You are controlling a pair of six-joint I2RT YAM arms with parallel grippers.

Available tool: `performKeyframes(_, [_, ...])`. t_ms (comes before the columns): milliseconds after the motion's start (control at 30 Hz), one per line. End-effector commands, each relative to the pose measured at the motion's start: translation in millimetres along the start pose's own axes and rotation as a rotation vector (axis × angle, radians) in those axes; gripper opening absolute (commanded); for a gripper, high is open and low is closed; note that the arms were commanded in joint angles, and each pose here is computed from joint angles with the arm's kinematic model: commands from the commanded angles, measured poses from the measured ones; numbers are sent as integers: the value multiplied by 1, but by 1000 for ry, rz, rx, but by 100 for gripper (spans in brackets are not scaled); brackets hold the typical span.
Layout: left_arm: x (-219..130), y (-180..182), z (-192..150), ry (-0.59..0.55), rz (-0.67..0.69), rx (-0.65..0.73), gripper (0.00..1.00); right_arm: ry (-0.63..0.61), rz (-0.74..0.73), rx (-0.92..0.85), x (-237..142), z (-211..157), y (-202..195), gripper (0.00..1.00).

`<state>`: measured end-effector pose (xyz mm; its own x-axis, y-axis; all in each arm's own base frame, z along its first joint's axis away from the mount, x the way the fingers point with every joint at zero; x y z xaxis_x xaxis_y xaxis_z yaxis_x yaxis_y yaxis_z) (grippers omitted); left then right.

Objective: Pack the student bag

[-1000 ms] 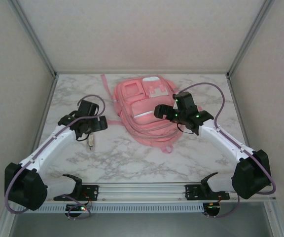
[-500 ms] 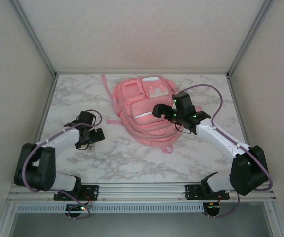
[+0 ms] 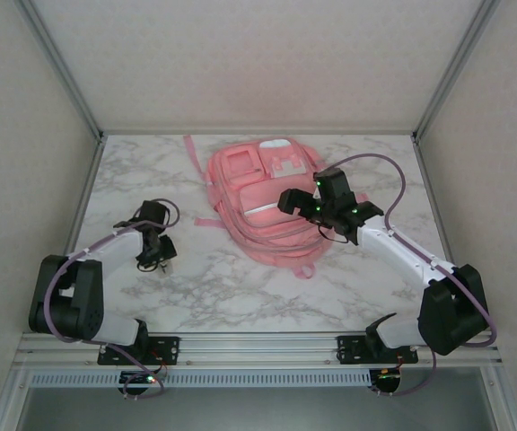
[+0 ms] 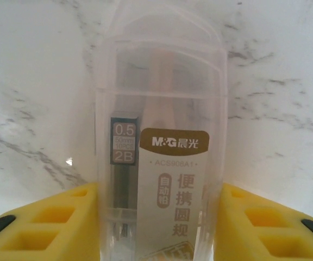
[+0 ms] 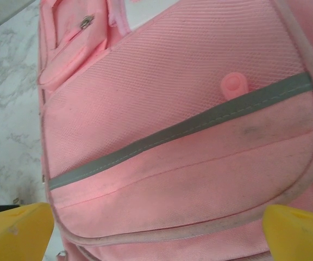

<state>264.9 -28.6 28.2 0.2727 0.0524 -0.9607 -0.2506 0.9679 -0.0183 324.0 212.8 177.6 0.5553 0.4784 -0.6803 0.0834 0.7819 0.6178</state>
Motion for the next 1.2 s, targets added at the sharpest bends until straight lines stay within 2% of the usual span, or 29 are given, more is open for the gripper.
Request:
performKeyframes(0, [-27, -31, 34, -110, -162, -63, 43, 61, 92, -54, 8, -8, 21, 99])
performKeyframes(233, [-86, -73, 73, -274, -445, -265, 43, 174, 293, -217, 22, -53, 82, 99])
performKeyframes(400, [-115, -94, 89, -315, -581, -384, 42, 196, 416, -316, 29, -85, 125, 99])
performKeyframes(633, [-139, -119, 90, -326, -659, -408, 42, 285, 549, -386, 54, -128, 167, 93])
performKeyframes(800, [-142, -122, 82, -330, -671, -441, 42, 281, 600, -365, 78, -133, 175, 89])
performKeyframes(867, [-145, -123, 78, -329, -679, -450, 42, 274, 619, -358, 84, -133, 181, 85])
performKeyframes(1067, [-143, -132, 62, -298, -694, -463, 42, 262, 627, -348, 100, -131, 188, 59])
performKeyframes(1167, [-138, -133, 57, -285, -692, -466, 42, 254, 634, -342, 101, -129, 190, 52])
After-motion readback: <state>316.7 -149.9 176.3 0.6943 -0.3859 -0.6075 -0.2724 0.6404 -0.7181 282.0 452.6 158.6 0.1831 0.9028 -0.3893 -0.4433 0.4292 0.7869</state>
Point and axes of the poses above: each hand's point on the last joint's axis, 136 mm out from that joint toward the fingers, its own x axis out along the fingers, its own y axis along the line the jaws close on, z = x × y, the point moved 1 cm from there along -x, back along the fingers, and after that the axes turned 11 degrees about x, right-handed, at the moved point
